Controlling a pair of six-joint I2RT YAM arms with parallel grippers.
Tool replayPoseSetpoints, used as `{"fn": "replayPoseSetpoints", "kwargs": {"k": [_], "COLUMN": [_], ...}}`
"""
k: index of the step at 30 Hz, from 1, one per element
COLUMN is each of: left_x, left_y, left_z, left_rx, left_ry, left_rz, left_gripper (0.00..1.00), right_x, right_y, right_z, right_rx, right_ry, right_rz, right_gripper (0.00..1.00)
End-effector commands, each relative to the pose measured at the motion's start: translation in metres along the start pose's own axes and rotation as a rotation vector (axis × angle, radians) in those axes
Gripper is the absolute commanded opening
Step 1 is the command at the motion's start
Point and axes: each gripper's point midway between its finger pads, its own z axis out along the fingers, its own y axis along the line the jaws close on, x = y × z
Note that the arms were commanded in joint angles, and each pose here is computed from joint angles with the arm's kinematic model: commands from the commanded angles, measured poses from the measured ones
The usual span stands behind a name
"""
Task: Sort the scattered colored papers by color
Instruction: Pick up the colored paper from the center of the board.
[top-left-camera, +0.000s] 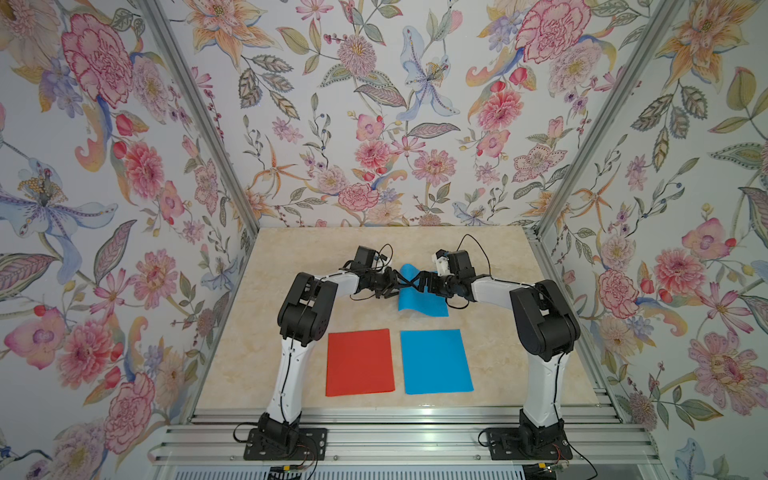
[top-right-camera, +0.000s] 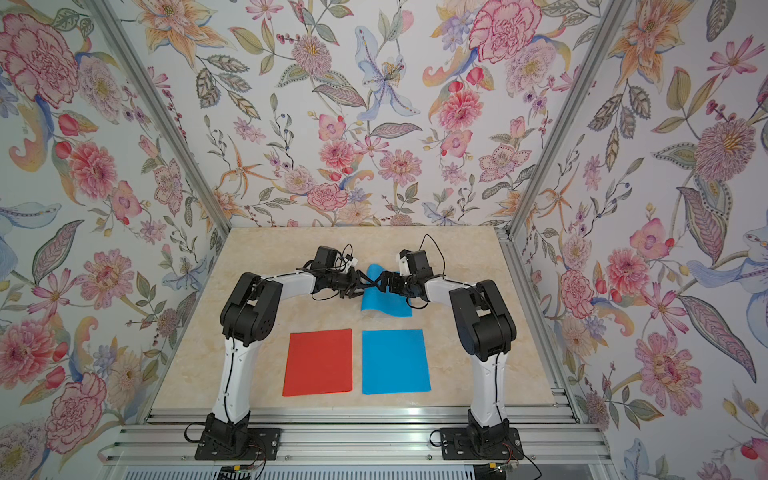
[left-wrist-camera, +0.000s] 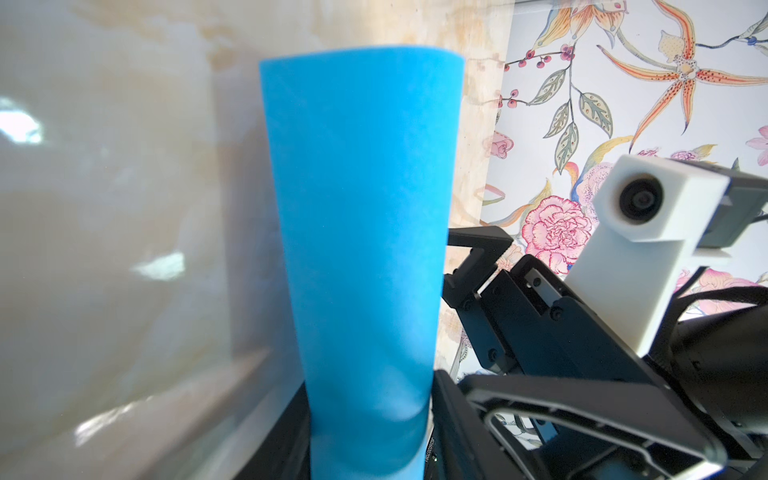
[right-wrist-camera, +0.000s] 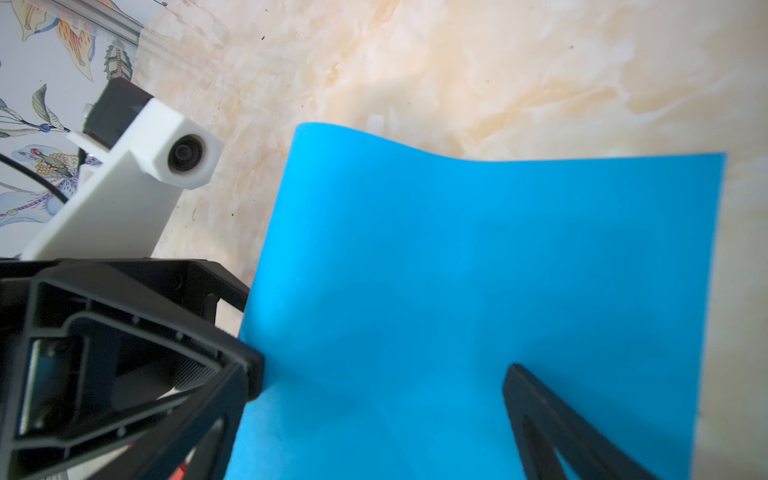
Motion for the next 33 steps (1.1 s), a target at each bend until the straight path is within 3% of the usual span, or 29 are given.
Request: {"fn": "replayPoseSetpoints", "kwargs": {"k": [1, 3, 10, 14, 21, 33], "left_x": [-0.019, -0.019, -0.011, -0.007, -0.005, -0.002], "left_y": [-0.067, -0.068, -0.022, -0.014, -0.012, -0.01], "left_z": [-0.023, -0.023, -0.011, -0.009, -0.009, -0.015], "left_rx": [0.113, 0.124, 0.069, 0.059, 0.054, 0.004], "left_ry": [-0.078, -0.068, -0.04, -0.031, -0.028, -0.016], "left_rz": [0.138, 0.134, 0.059, 0.053, 0.055, 0.08], "left_gripper": [0.45, 0.46, 0.47, 0.47, 0.45, 0.04], "right_x": [0.042, 0.041, 0.024, 0.016, 0.021, 0.024], "right_y": [-0.02, -0.02, -0.021, -0.023, -0.026, -0.027], "right_z": [0.015, 0.015, -0.001, -0.005, -0.003, -0.002], "right_rx": [0.05, 0.049, 0.017, -0.07, -0.073, -0.066], "right_ry": [0.135, 0.133, 0.065, 0.038, 0.046, 0.055], "right_rz": [0.042, 0.044, 0.086, 0.172, 0.186, 0.183], "right_gripper": [1.0, 1.0, 1.0, 1.0, 1.0, 1.0]}}
